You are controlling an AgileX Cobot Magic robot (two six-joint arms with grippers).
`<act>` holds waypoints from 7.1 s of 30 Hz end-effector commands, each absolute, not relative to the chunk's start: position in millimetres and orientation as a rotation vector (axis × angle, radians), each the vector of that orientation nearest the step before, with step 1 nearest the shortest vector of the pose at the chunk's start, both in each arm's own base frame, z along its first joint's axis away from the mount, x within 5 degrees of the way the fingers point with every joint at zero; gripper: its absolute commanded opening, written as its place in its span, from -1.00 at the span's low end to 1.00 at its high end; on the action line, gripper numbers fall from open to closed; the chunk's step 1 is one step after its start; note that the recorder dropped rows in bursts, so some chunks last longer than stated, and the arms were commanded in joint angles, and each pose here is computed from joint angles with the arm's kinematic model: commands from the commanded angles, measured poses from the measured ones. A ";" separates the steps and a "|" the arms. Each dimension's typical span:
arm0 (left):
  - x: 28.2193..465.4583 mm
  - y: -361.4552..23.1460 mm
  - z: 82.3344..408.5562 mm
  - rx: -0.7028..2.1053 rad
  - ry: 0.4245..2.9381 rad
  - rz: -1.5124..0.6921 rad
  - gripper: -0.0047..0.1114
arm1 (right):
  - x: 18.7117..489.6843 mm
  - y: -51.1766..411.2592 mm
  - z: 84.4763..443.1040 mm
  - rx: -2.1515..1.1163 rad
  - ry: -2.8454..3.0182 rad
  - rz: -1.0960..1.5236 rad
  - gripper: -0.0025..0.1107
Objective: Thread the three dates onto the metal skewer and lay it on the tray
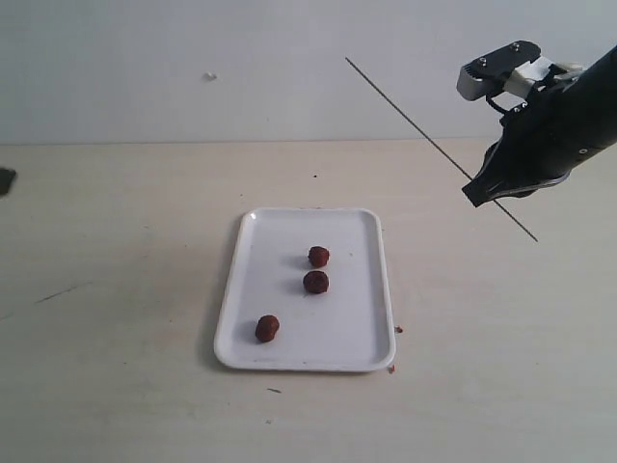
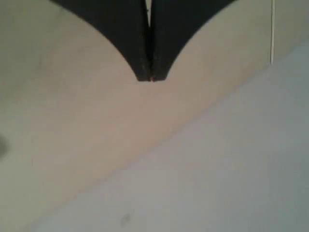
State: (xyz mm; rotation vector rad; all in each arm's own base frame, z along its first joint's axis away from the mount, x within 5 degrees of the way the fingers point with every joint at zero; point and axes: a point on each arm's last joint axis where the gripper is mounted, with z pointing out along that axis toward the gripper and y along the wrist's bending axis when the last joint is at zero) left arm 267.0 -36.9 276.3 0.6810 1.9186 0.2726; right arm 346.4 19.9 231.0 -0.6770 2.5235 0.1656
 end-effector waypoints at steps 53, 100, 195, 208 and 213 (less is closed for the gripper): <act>284.4 -268.8 113.1 2.536 1.480 0.163 -0.51 | 349.3 18.7 234.3 -0.692 2.491 0.165 -0.96; 413.2 -188.0 266.3 -0.263 2.154 -0.958 -0.45 | 358.0 66.1 175.1 -0.740 2.379 1.058 -0.96; 414.1 -206.0 254.2 -0.013 2.234 -0.996 -0.45 | 366.0 63.1 172.7 -0.717 2.346 0.954 -0.96; 389.0 -256.0 246.2 0.199 2.241 -0.994 -0.45 | 386.3 67.2 192.8 -0.453 2.100 1.017 -0.96; 388.1 -261.8 235.5 0.237 2.261 -0.970 -0.45 | 386.9 67.3 193.8 -0.445 2.088 1.020 -0.96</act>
